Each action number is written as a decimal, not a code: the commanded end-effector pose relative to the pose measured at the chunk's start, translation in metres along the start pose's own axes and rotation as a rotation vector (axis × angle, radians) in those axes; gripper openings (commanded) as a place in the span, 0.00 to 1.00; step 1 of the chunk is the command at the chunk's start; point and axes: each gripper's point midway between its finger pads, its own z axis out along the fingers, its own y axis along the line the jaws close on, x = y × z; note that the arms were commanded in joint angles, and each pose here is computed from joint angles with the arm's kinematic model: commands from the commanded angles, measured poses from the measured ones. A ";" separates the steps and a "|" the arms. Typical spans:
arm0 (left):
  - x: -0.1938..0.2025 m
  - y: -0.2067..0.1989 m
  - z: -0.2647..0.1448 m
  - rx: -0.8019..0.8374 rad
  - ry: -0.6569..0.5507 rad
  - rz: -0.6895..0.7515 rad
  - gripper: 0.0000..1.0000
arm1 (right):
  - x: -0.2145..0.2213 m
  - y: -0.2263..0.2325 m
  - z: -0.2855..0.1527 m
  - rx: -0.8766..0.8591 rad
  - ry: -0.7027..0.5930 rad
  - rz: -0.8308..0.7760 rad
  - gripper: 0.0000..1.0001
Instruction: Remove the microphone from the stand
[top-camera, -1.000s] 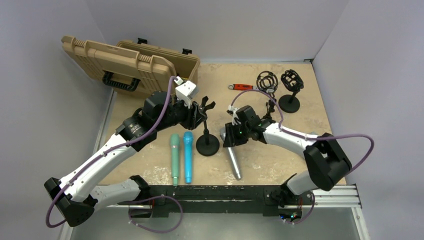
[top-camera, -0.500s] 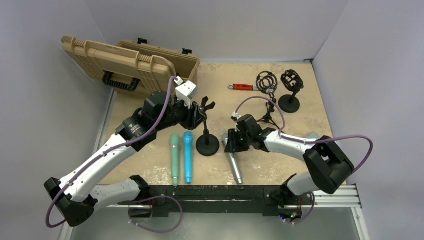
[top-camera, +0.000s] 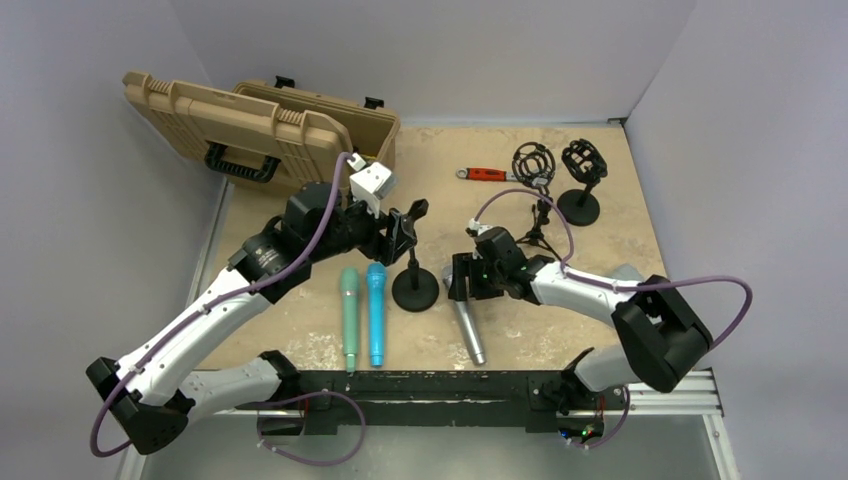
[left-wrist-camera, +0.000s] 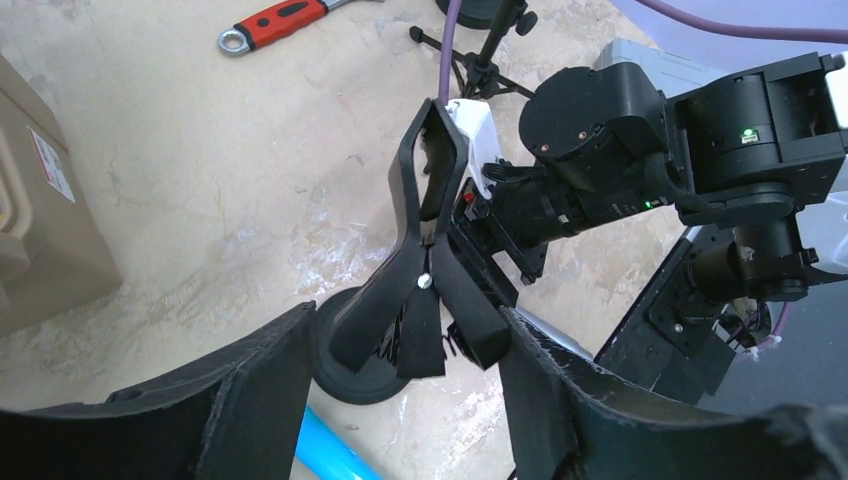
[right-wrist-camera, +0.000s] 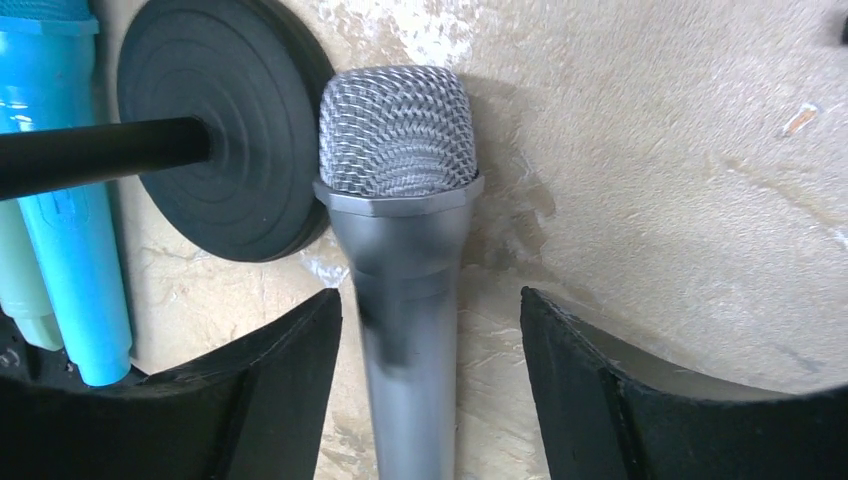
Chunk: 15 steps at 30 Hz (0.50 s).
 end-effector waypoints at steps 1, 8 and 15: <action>-0.020 -0.007 -0.011 0.023 -0.065 0.021 0.66 | -0.037 0.016 -0.017 -0.028 -0.123 -0.032 0.66; -0.027 -0.008 -0.023 0.021 -0.137 0.032 0.77 | -0.057 0.024 -0.030 -0.025 -0.165 -0.069 0.70; -0.037 0.001 -0.042 -0.045 -0.243 0.038 0.77 | -0.101 0.073 -0.093 -0.211 -0.337 -0.044 0.70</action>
